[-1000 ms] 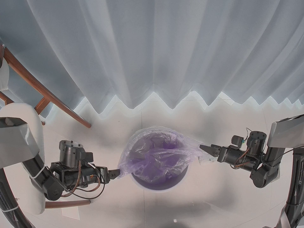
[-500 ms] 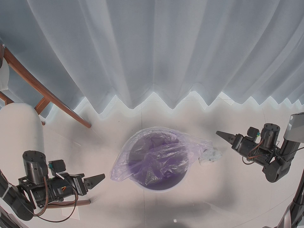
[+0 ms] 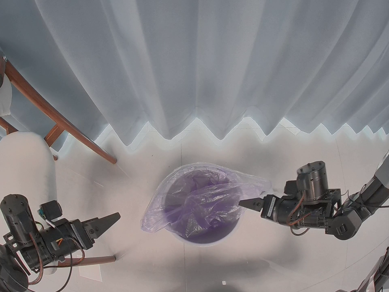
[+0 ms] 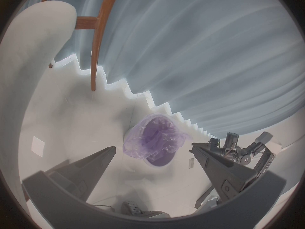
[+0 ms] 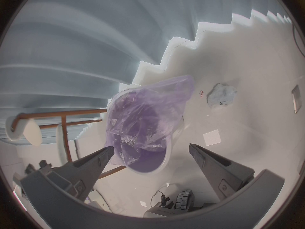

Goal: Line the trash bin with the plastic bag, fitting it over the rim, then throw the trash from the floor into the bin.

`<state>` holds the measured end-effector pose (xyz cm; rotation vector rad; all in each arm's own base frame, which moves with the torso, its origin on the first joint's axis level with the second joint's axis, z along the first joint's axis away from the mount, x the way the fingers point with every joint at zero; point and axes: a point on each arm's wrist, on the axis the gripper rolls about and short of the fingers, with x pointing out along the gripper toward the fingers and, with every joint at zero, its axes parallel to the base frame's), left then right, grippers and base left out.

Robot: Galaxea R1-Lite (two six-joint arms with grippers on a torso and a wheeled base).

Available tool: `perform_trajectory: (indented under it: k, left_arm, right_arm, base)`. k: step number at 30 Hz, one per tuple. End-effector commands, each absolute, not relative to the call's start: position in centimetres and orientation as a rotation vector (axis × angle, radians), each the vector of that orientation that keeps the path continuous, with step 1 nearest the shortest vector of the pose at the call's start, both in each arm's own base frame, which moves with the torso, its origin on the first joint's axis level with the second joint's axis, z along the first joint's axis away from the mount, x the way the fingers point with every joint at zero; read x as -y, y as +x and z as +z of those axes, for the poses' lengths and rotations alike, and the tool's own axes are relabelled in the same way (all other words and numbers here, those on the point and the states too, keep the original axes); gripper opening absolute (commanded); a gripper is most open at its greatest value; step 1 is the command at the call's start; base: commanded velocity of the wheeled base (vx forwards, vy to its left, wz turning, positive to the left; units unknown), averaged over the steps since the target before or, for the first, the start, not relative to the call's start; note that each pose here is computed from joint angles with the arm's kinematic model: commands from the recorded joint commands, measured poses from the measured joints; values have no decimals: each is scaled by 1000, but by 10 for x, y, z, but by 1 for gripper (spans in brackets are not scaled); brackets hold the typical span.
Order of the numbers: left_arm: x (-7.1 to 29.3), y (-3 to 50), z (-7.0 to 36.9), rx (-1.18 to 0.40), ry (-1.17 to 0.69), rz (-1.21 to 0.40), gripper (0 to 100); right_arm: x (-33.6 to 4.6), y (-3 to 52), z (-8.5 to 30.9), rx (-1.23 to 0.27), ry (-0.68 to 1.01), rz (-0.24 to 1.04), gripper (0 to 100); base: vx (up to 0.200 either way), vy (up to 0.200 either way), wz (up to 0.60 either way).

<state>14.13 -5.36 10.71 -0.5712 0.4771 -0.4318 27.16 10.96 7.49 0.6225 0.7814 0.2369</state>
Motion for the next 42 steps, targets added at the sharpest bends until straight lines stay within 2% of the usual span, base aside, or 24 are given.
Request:
perform_trajectory:
  k: [1, 6, 12, 16, 19, 30, 31, 38, 42]
  left_arm:
    - [47, 118, 123, -390, -639, -460, 100]
    - [47, 112, 123, -400, -634, -475, 100]
    - [49, 110, 120, -432, -610, -492, 100]
    - [50, 109, 115, -473, -555, -496, 100]
    - [51, 109, 115, -467, -554, -496, 100]
    - [50, 110, 114, -476, -554, -479, 100]
    - [49, 110, 114, -477, -555, -478, 100]
    - [49, 110, 113, -478, -553, -473, 100]
    - [49, 110, 112, -486, -545, -471, 100]
  right_arm:
    - [-169, 274, 76, -769, 571, 222, 100]
    - [-188, 283, 79, -752, 643, 238, 100]
    - [-198, 305, 68, -750, 650, 208, 100]
    - [-206, 321, 63, -767, 719, 128, 100]
    - [-208, 327, 66, -761, 761, 113, 100]
    - [-205, 371, 73, -826, 953, -90, 100]
    - [-204, 374, 71, -820, 950, -104, 0]
    - [-203, 368, 70, -861, 916, -145, 0]
    - [-202, 354, 85, -864, 915, -132, 0]
  base:
    - [0, 0, 0]
    - [0, 0, 0]
    - [0, 0, 0]
    - [0, 0, 0]
    - [0, 0, 0]
    - [0, 0, 0]
    - [0, 0, 0]
    - [0, 0, 0]
    - [0, 0, 0]
